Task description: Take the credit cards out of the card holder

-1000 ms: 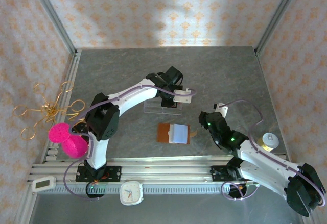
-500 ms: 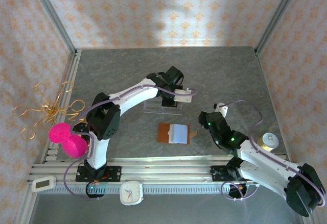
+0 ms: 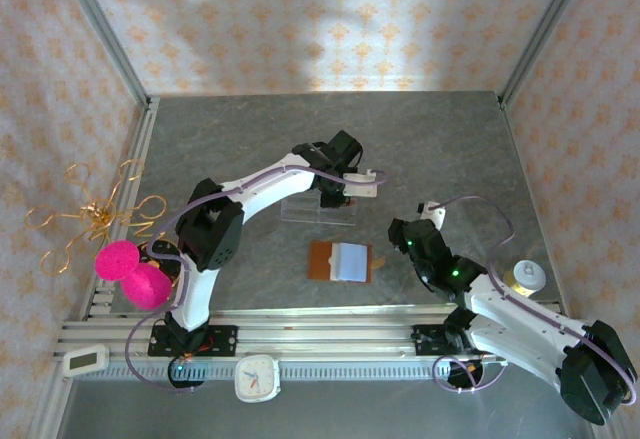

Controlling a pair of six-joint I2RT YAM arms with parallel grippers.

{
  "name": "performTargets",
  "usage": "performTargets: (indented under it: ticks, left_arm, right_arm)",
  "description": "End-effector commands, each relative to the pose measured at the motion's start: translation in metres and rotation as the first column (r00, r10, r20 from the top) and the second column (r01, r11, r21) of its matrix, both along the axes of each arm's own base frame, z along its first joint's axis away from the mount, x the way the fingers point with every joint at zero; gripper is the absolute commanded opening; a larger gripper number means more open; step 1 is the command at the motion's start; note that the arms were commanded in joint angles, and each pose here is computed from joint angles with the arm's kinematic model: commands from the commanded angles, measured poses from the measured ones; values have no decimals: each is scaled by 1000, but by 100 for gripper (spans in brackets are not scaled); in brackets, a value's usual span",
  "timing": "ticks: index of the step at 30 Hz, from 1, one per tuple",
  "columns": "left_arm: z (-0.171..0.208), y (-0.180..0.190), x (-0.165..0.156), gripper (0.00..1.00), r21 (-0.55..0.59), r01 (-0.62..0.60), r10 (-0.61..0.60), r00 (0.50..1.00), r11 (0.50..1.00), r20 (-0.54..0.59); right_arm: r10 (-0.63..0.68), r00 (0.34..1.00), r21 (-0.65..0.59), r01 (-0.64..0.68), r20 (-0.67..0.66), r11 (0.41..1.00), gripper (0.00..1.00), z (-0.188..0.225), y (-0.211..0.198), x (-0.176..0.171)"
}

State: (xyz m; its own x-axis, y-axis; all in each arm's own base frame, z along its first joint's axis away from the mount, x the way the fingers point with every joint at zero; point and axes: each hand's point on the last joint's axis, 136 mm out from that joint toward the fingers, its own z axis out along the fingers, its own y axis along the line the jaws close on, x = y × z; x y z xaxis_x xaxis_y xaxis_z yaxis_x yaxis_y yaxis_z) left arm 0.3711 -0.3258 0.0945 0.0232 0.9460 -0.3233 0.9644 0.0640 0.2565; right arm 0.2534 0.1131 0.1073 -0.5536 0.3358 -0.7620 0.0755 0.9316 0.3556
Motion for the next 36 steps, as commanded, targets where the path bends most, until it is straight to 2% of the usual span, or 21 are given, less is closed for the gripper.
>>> performTargets:
  ticks: [1,8,14,18,19,21,22,23,24,25,26,28,30,33,35,36]
  left_arm:
    - [15,-4,15,22,-7,-55,56,995,998,78]
    - [32,0,26,23,24,-117,111,977,993,184]
    - [57,-4,27,26,-21,-136,138,962,990,236]
    - [97,-11,28,28,-155,-153,190,946,976,263]
    - [120,-13,27,29,-222,-149,210,934,964,288]
    - [157,-16,25,33,-353,-139,254,918,925,304]
    - [171,-15,25,38,-412,-147,289,906,899,308]
    - [190,-15,25,46,-489,-153,332,893,859,304]
    - [204,-14,22,60,-555,-153,359,889,818,285]
    - [212,-13,19,78,-599,-159,385,883,784,269]
    - [224,-10,17,99,-662,-168,430,866,730,255]
    - [234,-2,10,99,-748,-194,492,848,634,196]
    - [237,14,5,99,-833,-236,586,800,501,126]
    - [230,50,-13,99,-937,-235,686,727,259,7]
    - [211,78,-25,99,-970,-238,731,671,56,-122]
    - [199,85,-29,99,-969,-245,745,649,14,-154]
  right_arm:
    - [-1,1000,10,0,30,1000,45,11,1,4]
    - [-2,999,19,1,36,1000,45,11,0,3]
    - [2,999,24,-3,38,1000,48,12,1,3]
    - [0,999,28,-1,43,1000,55,14,1,3]
    - [3,999,29,-4,46,1000,57,15,2,4]
    - [1,998,32,-3,57,999,76,19,3,6]
    - [5,998,33,-8,66,999,81,22,5,8]
    - [10,997,33,-13,76,999,86,26,7,10]
    - [13,996,30,-16,85,999,89,29,9,13]
    - [15,996,26,-18,91,1000,90,31,10,16]
    - [5,996,20,-7,94,1000,91,33,11,19]
    - [-23,996,9,23,87,1000,94,33,11,26]
    - [-30,997,2,29,69,1000,94,32,15,32]
    - [-55,997,7,55,46,998,98,26,19,39]
    - [-64,997,13,64,33,998,100,21,21,42]
    - [-62,998,17,62,30,998,100,19,22,43]
